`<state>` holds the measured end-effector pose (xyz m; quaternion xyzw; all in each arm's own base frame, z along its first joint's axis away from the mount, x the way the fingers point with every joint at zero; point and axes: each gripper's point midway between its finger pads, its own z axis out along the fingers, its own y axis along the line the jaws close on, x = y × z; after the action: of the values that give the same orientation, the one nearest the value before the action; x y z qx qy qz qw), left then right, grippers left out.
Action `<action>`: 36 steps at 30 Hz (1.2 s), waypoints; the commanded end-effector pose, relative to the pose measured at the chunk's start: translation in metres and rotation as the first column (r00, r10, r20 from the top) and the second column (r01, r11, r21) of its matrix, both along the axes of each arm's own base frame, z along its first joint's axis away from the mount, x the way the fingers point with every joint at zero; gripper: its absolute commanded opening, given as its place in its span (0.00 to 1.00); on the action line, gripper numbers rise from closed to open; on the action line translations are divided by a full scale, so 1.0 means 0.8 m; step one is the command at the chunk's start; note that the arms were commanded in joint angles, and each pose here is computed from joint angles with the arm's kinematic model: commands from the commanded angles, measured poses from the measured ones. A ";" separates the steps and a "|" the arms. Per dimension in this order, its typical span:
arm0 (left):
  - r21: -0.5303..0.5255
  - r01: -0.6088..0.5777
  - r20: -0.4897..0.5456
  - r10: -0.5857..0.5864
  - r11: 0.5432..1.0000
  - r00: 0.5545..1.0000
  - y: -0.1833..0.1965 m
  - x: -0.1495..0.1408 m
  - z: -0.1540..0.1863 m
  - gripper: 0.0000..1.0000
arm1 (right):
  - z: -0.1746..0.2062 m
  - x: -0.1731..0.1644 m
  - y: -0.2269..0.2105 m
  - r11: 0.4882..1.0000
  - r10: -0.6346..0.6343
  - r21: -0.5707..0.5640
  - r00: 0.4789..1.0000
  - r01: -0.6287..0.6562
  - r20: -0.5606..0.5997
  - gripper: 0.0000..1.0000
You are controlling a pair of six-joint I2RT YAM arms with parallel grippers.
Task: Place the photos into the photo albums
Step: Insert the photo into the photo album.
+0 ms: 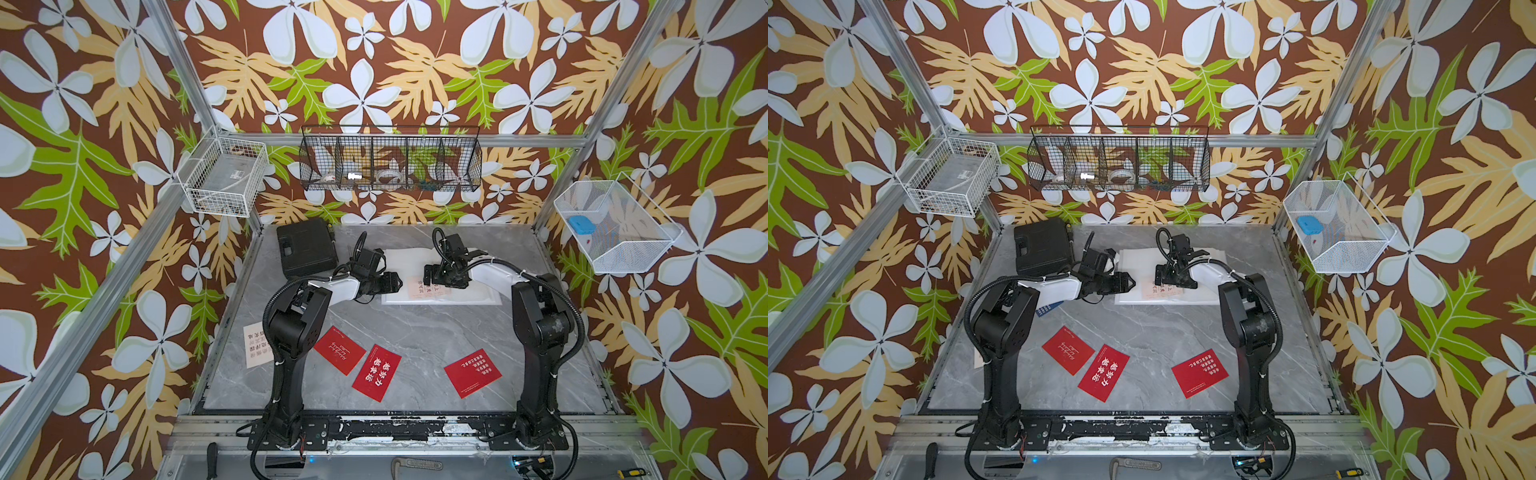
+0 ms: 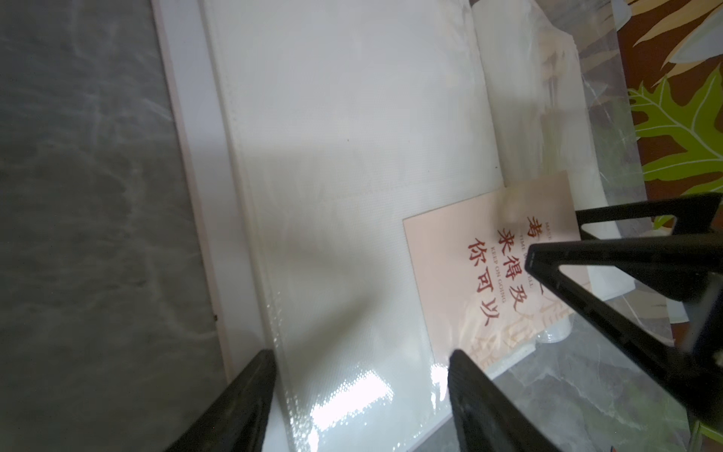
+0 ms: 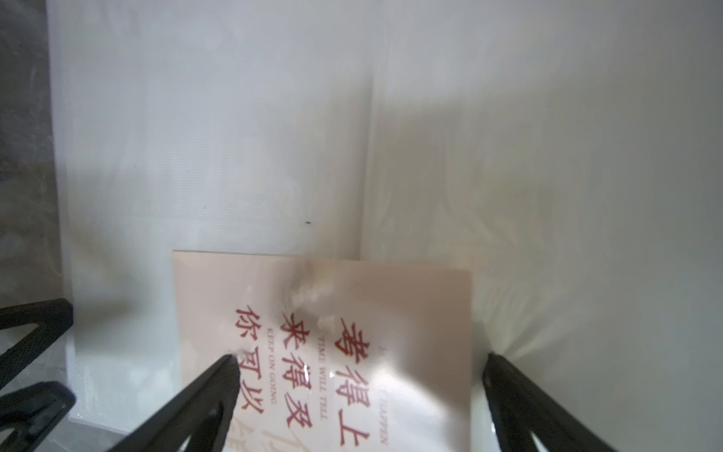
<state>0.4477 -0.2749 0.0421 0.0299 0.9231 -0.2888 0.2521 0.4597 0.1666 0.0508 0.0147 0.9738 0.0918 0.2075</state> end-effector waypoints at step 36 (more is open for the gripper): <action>0.049 0.017 -0.105 -0.011 0.999 0.994 0.018 -0.033 -0.029 0.71 | -0.007 -0.005 0.049 0.997 0.025 -0.071 0.999 -0.027 -0.024 0.99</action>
<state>0.4396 -0.2707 0.0406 0.0404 0.9232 -0.2906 0.2482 0.4606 0.1999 0.0486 0.0013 0.9764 0.0498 0.2102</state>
